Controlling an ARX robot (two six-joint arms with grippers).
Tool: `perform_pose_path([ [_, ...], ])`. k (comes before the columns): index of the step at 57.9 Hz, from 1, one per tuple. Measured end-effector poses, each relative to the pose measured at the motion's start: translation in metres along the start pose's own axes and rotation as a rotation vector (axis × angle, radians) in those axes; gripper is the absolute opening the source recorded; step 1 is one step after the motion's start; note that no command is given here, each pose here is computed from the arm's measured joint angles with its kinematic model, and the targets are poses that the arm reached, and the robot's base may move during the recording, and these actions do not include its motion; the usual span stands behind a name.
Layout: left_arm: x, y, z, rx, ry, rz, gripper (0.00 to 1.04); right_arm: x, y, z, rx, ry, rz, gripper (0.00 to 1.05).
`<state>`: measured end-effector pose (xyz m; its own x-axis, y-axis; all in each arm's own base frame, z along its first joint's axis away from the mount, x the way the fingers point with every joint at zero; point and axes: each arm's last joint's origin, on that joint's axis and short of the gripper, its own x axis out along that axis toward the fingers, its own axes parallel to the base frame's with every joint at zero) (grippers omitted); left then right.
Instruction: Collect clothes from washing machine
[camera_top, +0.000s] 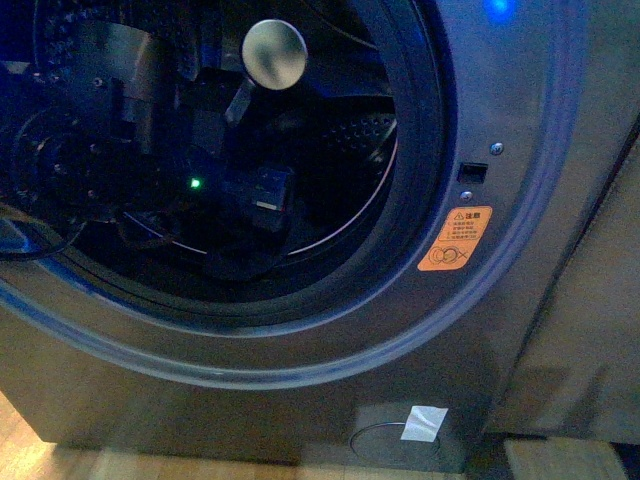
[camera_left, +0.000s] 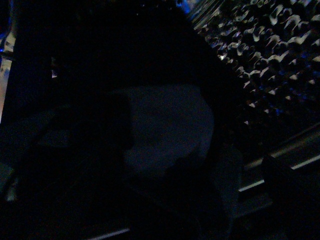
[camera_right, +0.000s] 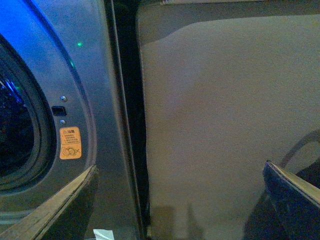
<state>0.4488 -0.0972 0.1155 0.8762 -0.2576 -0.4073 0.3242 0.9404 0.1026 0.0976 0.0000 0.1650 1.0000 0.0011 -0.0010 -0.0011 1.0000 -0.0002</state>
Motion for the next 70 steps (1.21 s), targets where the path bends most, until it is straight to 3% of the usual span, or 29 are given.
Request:
perform_pose_path([
  [29,0.068,0.008,0.017,0.047,0.109,0.029,0.98,0.000,0.000,0.000,0.000,0.000,0.000,0.97],
  [42,0.081,0.017,-0.003,0.062,0.245,0.191,0.98,0.000,0.000,0.000,0.000,0.000,0.000,0.97],
  [62,0.081,0.021,-0.021,-0.042,0.294,0.152,0.98,0.000,0.000,0.000,0.000,0.000,0.000,0.97],
  [70,0.080,0.020,-0.022,-0.081,0.317,0.152,0.81,0.000,0.000,0.000,0.000,0.000,0.000,0.97],
])
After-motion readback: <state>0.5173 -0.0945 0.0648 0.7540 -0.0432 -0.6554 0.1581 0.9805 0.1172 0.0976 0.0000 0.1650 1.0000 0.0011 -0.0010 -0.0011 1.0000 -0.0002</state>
